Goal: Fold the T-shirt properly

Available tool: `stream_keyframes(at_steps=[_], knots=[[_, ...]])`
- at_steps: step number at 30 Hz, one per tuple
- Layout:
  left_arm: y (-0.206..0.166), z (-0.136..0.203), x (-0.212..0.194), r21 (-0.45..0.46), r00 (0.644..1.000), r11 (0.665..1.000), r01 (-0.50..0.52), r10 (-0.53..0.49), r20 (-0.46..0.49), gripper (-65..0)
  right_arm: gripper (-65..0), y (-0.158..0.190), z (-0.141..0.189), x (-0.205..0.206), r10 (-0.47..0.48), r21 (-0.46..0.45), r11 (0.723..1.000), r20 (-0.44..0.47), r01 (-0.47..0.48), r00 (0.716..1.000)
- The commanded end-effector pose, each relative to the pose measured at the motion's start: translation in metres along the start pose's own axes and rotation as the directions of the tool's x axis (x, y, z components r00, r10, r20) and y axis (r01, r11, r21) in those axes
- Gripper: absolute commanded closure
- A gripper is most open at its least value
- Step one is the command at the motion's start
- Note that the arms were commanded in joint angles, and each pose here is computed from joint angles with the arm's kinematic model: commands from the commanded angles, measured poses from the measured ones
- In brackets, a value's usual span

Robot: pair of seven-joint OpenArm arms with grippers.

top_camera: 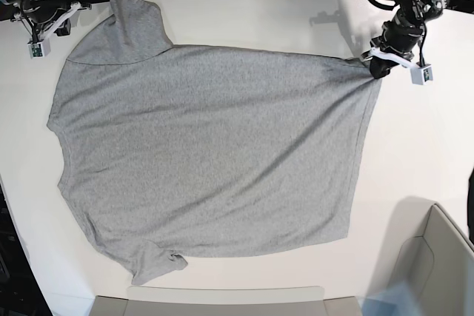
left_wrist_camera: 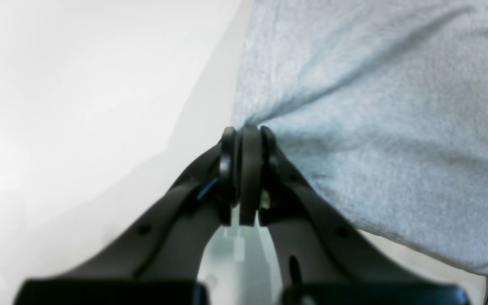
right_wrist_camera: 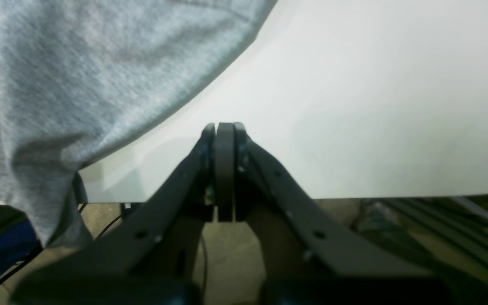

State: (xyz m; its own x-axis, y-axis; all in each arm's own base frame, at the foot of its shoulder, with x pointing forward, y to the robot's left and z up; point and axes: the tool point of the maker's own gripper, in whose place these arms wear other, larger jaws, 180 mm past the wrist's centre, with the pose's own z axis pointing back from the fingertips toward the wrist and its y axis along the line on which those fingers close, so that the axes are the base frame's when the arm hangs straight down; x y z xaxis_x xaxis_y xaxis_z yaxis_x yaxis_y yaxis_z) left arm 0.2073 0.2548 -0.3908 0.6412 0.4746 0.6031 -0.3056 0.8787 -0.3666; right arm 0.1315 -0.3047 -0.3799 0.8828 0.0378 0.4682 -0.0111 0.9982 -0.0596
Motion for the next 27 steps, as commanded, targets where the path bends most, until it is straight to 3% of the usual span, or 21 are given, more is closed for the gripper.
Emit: stream_keyframes(at_steps=[1,6,10,15,18,22,27], knots=[[-0.002,0.003,0.01,-0.009,0.999,1.0,0.015,-0.014,0.033,0.0,-3.9,0.003,0.004,0.012,0.015,0.026,1.0,0.055,-0.017,0.998],[-0.002,0.003,0.01,-0.009,0.999,1.0,0.016,-0.016,0.034,0.0,-16.7,0.021,0.013,0.026,-0.034,0.155,0.988,0.157,0.009,0.987],[-0.002,0.003,0.01,-0.009,0.999,1.0,0.015,-0.014,0.033,0.0,-21.8,0.025,0.013,0.033,-0.045,0.169,0.985,0.184,0.013,0.982],[-0.002,0.003,0.01,-0.008,0.999,1.0,0.015,-0.015,0.032,0.0,-22.2,0.03,0.016,0.048,-0.063,0.197,0.98,0.239,0.015,0.969],[-0.002,0.002,0.01,-0.008,0.999,1.0,0.015,-0.015,0.033,0.0,-22.2,0.045,0.032,0.07,-0.082,0.267,0.964,0.336,-0.011,0.938],[-0.003,0.002,0.01,-0.011,0.999,1.0,0.013,-0.012,0.034,0.0,-22.2,0.08,0.049,0.094,-0.05,0.352,0.929,0.426,-0.114,0.903],[-0.003,0.002,0.01,-0.012,0.999,1.0,0.012,-0.011,0.034,0.0,-22.3,0.097,0.049,0.102,-0.079,0.396,0.91,0.456,-0.123,0.886]])
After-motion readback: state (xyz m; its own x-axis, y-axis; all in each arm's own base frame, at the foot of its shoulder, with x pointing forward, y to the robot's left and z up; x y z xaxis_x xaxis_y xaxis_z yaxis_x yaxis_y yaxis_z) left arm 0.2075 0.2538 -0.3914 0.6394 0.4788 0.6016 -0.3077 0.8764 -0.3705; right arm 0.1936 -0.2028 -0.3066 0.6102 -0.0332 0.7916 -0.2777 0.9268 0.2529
